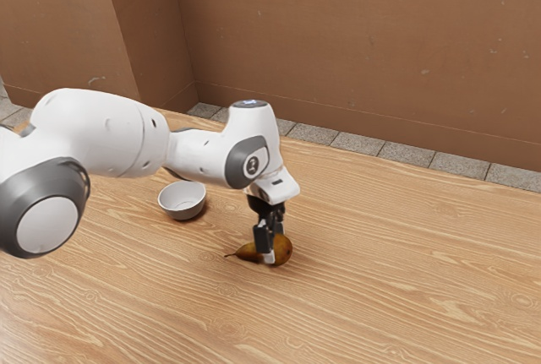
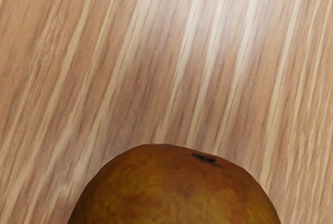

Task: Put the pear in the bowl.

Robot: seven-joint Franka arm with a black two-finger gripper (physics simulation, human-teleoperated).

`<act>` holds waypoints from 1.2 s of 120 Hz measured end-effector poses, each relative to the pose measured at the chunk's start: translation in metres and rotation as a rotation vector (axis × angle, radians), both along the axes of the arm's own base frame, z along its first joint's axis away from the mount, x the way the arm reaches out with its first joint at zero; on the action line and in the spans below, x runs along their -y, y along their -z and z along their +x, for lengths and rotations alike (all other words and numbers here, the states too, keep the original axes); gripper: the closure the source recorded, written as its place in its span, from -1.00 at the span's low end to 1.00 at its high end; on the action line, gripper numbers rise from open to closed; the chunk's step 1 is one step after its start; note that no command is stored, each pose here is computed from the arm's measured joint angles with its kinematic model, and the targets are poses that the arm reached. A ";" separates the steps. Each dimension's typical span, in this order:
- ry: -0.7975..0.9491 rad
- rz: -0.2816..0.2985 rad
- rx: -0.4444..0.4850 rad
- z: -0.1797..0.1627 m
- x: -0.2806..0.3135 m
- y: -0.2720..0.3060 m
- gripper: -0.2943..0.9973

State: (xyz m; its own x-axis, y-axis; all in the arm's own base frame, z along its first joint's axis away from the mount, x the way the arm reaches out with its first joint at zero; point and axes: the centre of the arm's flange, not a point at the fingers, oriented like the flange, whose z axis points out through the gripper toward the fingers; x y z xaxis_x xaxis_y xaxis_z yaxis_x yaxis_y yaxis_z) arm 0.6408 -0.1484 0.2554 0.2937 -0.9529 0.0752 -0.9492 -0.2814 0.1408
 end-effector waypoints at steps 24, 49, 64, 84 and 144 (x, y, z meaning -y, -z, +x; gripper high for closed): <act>-0.004 -0.017 -0.004 0.000 0.002 0.004 -0.49; -0.013 -0.030 -0.013 0.000 0.003 0.010 -0.33; -0.014 -0.035 -0.012 0.000 0.003 0.009 -0.21; -0.014 -0.038 -0.005 0.001 0.003 0.005 -0.11; -0.092 -0.035 0.089 0.012 -0.051 -0.075 0.03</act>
